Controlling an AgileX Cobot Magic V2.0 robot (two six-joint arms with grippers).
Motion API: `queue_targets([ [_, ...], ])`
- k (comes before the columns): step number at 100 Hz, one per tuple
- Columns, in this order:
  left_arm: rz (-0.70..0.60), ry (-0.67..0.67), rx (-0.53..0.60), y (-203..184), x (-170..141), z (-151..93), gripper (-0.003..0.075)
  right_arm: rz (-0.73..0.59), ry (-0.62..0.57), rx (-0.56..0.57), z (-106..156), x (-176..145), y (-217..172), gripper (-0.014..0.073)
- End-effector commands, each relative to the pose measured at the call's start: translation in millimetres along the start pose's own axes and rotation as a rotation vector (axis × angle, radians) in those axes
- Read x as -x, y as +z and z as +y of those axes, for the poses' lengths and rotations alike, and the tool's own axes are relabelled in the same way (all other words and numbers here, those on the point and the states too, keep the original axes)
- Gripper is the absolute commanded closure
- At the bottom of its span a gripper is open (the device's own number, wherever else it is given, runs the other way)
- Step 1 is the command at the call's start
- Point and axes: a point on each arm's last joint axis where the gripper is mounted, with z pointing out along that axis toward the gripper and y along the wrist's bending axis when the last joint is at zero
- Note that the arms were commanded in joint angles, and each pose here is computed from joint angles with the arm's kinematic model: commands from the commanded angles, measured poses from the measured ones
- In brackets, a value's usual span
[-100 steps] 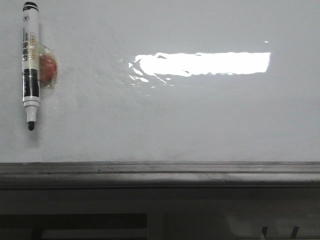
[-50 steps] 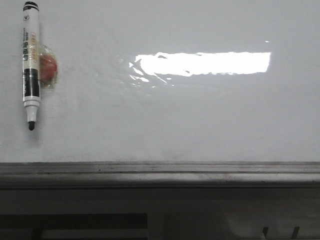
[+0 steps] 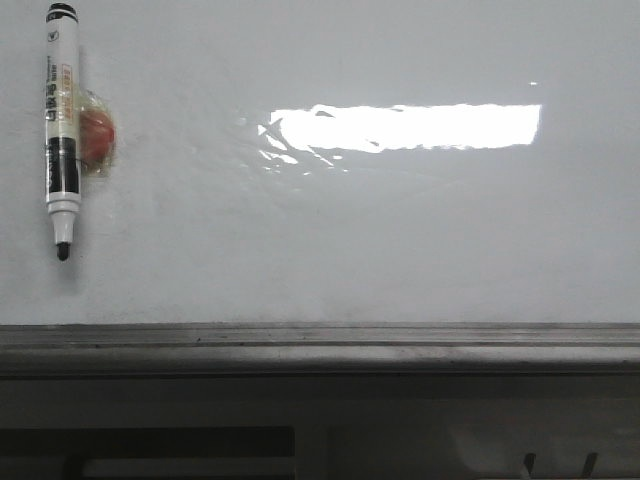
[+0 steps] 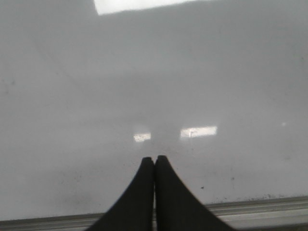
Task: Write number 6 on whiteboard
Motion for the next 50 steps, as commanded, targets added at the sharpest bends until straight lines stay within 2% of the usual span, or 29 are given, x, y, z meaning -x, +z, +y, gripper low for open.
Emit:
queue_targets([
  [1, -0.069, 0.052, -0.003, 3, 19, -1, 0.0690, -0.065, 0.001, 0.004, 2, 28, -1, 0.0658],
  [11, -0.067, 0.043, -0.003, 6, 19, -1, 0.0517, -0.068, 0.001, 0.003, 2, 35, 0, 0.0658],
  [12, -0.074, 0.040, -0.004, 6, 19, -1, 0.0472, -0.068, 0.001, 0.003, 2, 35, 1, 0.0658],
  [19, -0.101, 0.030, -0.004, 7, 21, -1, 0.0355, -0.064, 0.002, 0.002, 2, 34, 2, 0.0658],
  [22, -0.115, 0.015, -0.005, 8, 21, -1, 0.0331, -0.063, -0.002, 0.001, 2, 34, 2, 0.0658],
  [40, -0.236, -0.029, -0.008, 7, 32, -1, 0.0322, -0.096, -0.004, -0.001, 2, 36, 2, 0.0658],
  [50, -0.252, -0.026, -0.043, 7, 34, -3, 0.0321, -0.123, -0.005, 0.000, 2, 39, 1, 0.0658],
])
